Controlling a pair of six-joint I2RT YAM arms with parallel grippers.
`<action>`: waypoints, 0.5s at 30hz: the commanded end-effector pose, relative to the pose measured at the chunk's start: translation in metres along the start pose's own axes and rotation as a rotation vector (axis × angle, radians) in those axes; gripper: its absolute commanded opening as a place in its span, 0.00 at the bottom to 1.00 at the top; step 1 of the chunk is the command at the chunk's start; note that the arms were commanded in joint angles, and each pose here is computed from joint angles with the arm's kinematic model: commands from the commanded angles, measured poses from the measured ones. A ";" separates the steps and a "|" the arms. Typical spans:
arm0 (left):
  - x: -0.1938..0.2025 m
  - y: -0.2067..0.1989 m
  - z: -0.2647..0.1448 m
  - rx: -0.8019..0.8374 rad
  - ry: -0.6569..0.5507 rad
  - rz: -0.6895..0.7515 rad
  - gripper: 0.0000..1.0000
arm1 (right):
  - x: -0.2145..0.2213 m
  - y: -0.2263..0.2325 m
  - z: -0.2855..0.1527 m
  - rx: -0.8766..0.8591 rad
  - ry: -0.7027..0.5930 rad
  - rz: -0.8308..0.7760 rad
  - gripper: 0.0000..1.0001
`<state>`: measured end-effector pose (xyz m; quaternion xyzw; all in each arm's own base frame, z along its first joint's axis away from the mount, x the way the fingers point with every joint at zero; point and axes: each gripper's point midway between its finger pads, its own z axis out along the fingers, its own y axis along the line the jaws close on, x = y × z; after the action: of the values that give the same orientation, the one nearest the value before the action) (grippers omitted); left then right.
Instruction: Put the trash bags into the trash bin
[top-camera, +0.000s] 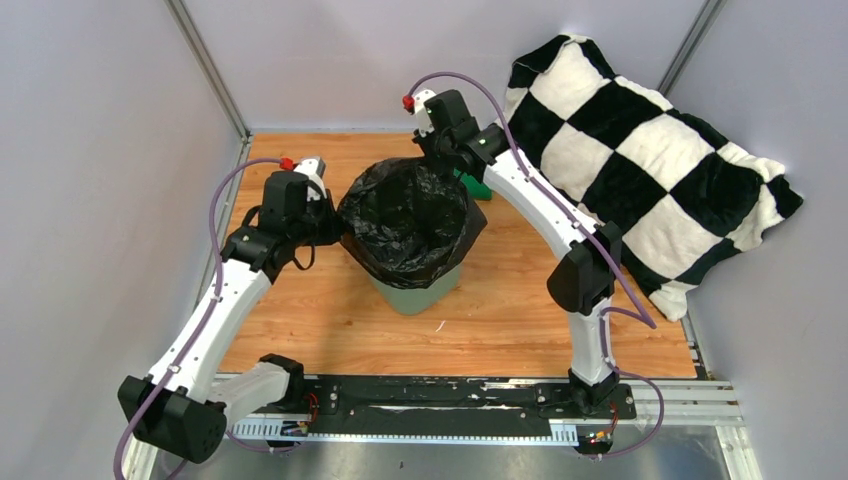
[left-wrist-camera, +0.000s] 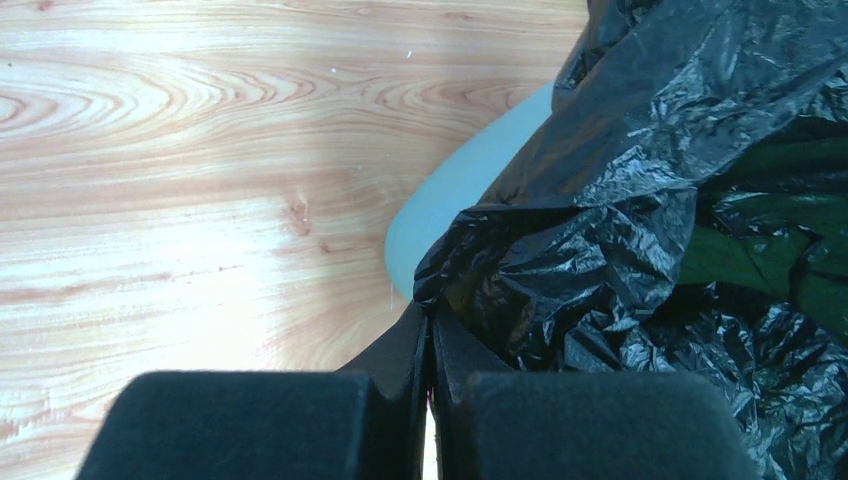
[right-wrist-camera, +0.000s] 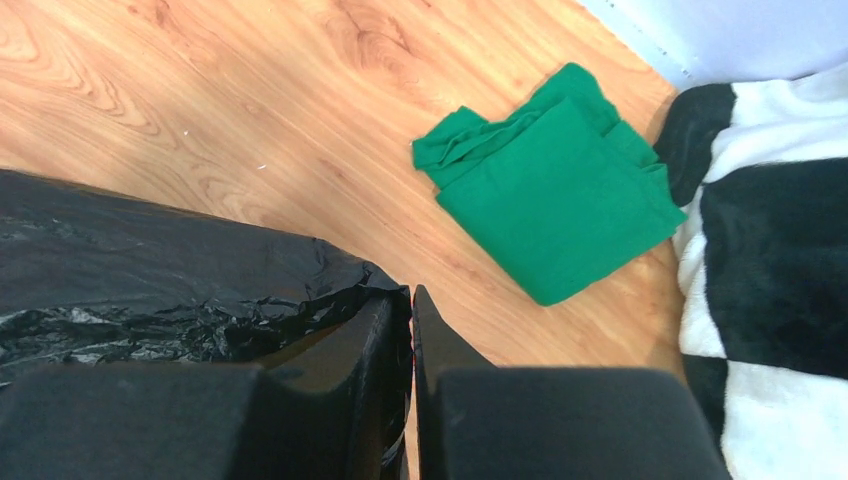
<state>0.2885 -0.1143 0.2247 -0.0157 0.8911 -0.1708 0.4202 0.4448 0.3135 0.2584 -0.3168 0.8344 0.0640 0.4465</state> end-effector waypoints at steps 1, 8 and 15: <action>0.004 0.007 0.013 -0.036 0.003 -0.001 0.01 | 0.014 0.004 0.003 -0.036 0.052 0.076 0.15; 0.017 0.012 0.031 -0.049 0.046 -0.032 0.01 | 0.036 0.007 0.010 -0.049 0.119 0.098 0.15; 0.030 0.014 0.039 -0.050 0.078 -0.048 0.01 | 0.057 -0.004 0.012 -0.044 0.188 0.183 0.17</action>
<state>0.2982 -0.1155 0.1808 -0.0362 0.9111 -0.1567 0.3795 0.4402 0.3051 0.2388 -0.2780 0.8646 0.0931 0.4081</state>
